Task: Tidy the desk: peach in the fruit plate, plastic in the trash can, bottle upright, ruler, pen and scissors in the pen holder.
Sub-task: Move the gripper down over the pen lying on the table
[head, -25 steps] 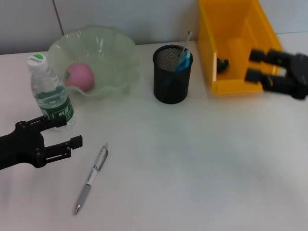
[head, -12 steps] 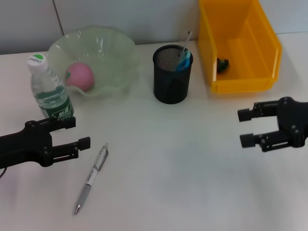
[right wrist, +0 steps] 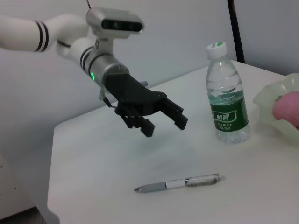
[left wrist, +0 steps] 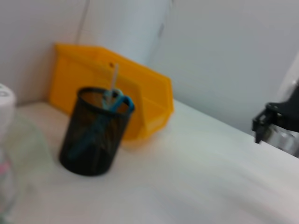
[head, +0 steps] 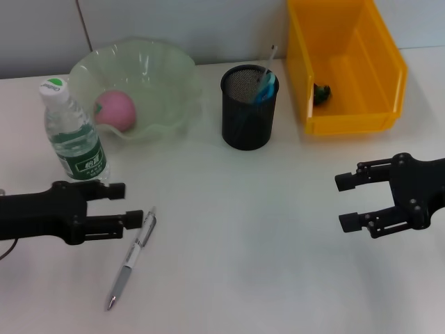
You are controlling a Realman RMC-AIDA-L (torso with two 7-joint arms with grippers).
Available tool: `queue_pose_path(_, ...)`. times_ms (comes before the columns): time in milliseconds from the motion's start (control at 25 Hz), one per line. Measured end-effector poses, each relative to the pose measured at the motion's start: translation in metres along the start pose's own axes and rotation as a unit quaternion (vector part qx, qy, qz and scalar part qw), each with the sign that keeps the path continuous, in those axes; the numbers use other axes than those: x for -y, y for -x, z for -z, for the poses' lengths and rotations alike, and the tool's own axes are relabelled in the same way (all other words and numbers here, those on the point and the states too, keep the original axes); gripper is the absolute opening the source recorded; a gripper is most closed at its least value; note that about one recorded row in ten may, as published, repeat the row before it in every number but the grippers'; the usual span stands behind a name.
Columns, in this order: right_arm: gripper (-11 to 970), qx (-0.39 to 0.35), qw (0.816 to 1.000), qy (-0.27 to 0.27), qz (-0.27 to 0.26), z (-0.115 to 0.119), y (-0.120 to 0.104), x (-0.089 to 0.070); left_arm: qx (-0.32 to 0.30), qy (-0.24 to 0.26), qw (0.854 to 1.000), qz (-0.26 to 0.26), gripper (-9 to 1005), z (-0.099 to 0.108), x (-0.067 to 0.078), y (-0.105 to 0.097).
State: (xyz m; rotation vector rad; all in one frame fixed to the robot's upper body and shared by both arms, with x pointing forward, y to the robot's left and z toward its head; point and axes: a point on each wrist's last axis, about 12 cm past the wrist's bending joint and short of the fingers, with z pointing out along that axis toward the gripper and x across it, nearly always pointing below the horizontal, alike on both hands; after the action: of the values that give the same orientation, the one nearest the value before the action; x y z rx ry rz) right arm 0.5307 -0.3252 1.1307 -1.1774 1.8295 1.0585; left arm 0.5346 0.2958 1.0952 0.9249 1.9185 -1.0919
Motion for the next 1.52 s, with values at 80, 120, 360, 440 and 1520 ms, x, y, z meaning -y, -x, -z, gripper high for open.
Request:
queue_pose_path(80, 776, -0.001, 1.000, 0.000, 0.003, 0.000, 0.001, 0.000, -0.029, -0.021, 0.999, 0.025, 786, -0.003, 0.002, 0.014)
queue_pose_path(120, 776, -0.002, 1.000, -0.001, 0.004, 0.000, 0.001, 0.000, -0.029, -0.021, 0.999, 0.025, 786, -0.003, 0.002, 0.014)
queue_pose_path(360, 773, -0.004, 1.000, -0.001, 0.008, 0.002, 0.003, 0.001, -0.149, -0.026, 0.985, 0.089, 787, -0.016, 0.009, 0.065)
queue_pose_path(440, 772, -0.006, 1.000, -0.001, 0.010, 0.003, 0.004, 0.001, -0.187, -0.012, 0.978, 0.095, 787, -0.021, 0.012, 0.077)
queue_pose_path(1520, 763, -0.031, 0.999, -0.011, 0.018, -0.006, 0.005, 0.006, -0.442, 0.203, 0.872, 0.058, 784, -0.087, 0.036, 0.121)
